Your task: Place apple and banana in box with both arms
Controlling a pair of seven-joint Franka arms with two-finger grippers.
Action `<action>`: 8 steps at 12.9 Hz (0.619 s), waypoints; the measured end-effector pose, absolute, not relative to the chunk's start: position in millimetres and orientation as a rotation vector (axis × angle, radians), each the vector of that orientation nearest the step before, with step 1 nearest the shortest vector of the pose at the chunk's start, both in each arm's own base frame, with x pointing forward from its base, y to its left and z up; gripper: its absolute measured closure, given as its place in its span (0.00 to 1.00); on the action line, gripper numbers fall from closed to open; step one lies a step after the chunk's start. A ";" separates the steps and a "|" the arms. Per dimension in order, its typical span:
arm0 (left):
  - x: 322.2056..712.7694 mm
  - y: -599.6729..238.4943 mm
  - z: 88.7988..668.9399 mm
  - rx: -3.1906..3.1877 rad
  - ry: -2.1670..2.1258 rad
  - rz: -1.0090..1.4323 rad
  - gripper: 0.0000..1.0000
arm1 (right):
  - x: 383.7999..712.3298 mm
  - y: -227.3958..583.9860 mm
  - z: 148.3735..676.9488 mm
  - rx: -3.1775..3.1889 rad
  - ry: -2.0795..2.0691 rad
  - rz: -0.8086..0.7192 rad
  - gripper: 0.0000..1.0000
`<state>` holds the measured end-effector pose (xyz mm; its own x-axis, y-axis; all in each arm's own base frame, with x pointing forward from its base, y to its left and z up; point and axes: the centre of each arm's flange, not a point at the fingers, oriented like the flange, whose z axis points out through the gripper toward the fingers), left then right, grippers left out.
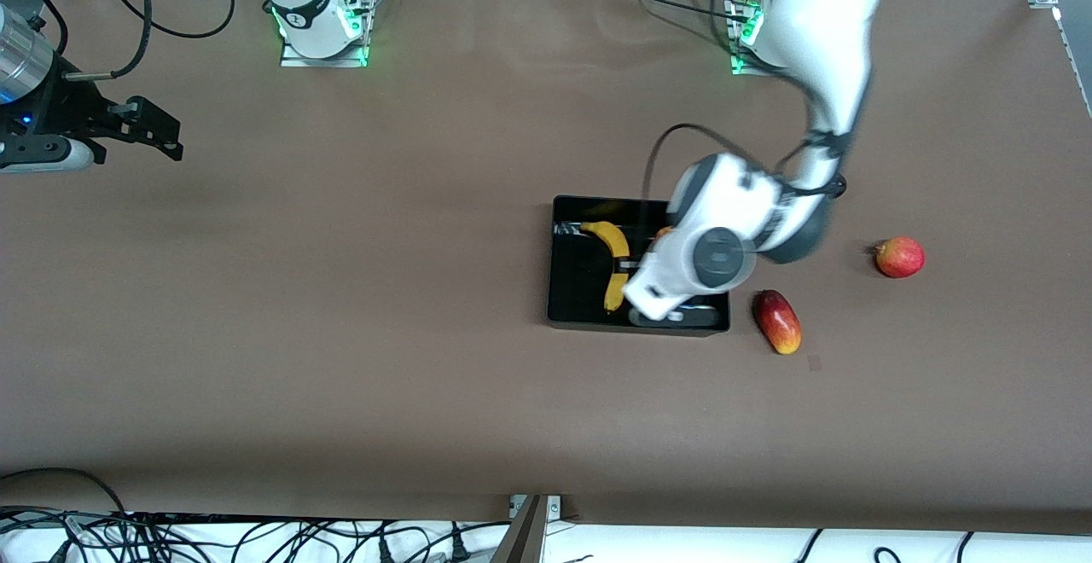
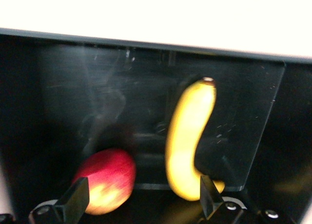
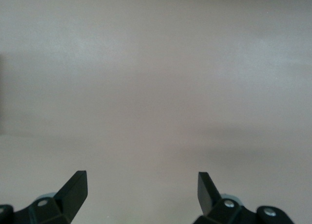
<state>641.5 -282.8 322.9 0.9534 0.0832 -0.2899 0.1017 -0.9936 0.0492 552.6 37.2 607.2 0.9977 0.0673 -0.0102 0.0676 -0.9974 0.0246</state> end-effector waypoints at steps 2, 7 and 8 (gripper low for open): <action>650.8 -205.1 397.8 3.061 0.217 -0.431 0.00 | 552.6 37.2 607.2 3.115 0.105 -0.015 0.00; 628.8 -88.1 532.7 3.114 -0.006 -0.271 0.00 | 552.8 37.1 607.4 3.115 0.105 -0.014 0.00; 621.1 -70.9 552.8 3.115 -0.024 -0.239 0.00 | 552.8 37.1 607.4 3.115 0.105 -0.014 0.00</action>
